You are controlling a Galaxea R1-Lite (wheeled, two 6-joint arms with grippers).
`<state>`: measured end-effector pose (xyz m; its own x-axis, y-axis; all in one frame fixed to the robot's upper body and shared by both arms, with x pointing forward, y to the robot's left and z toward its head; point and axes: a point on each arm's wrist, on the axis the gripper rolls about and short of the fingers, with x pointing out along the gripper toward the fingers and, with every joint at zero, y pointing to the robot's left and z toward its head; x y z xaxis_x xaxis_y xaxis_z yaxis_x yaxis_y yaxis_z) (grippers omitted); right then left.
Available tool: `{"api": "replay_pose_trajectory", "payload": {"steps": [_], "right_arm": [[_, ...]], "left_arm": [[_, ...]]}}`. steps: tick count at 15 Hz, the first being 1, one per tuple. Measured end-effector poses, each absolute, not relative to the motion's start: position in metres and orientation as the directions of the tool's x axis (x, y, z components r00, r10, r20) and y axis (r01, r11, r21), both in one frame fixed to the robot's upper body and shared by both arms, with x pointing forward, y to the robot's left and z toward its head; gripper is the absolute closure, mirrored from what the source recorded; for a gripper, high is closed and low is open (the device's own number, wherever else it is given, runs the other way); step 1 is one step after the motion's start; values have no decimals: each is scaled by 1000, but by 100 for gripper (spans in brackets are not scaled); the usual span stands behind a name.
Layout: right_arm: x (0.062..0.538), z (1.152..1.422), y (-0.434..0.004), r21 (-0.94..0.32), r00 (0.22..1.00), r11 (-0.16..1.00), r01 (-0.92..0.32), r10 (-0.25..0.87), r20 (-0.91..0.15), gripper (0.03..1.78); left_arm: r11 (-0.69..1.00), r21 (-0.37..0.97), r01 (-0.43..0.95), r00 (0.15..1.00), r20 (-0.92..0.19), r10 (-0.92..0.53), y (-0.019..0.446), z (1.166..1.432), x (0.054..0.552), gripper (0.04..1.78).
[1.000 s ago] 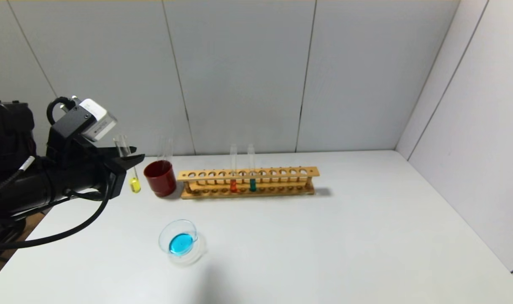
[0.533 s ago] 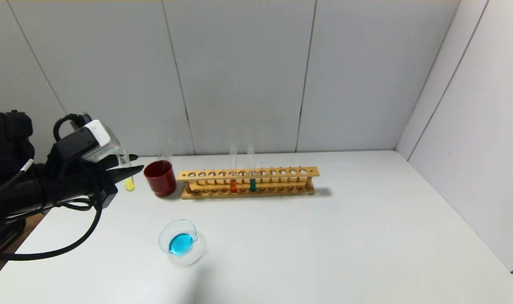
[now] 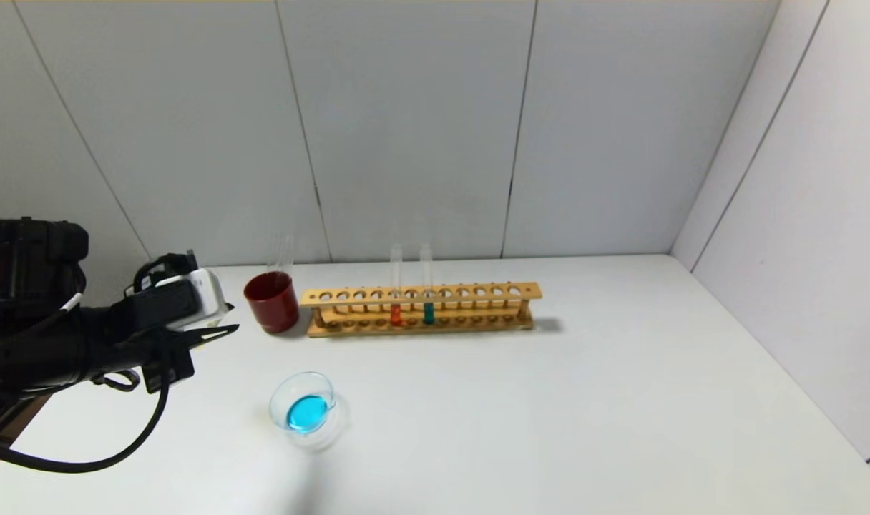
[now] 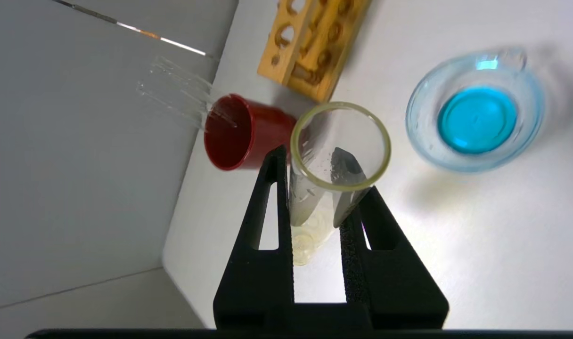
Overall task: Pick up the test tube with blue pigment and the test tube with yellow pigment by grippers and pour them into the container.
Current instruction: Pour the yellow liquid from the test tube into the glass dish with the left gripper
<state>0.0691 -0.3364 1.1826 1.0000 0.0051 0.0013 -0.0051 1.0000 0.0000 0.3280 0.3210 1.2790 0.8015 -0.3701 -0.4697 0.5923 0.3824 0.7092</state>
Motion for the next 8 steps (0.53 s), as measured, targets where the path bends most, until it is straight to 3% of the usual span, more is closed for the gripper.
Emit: {"api": "replay_pose_trajectory", "payload": {"steps": [8], "right_arm": [[69,1183,-336,0,1000,1000,-6,6,1,6]], "left_arm": [[185,802,567,804,-491,-336,321,1276,335,149]]}}
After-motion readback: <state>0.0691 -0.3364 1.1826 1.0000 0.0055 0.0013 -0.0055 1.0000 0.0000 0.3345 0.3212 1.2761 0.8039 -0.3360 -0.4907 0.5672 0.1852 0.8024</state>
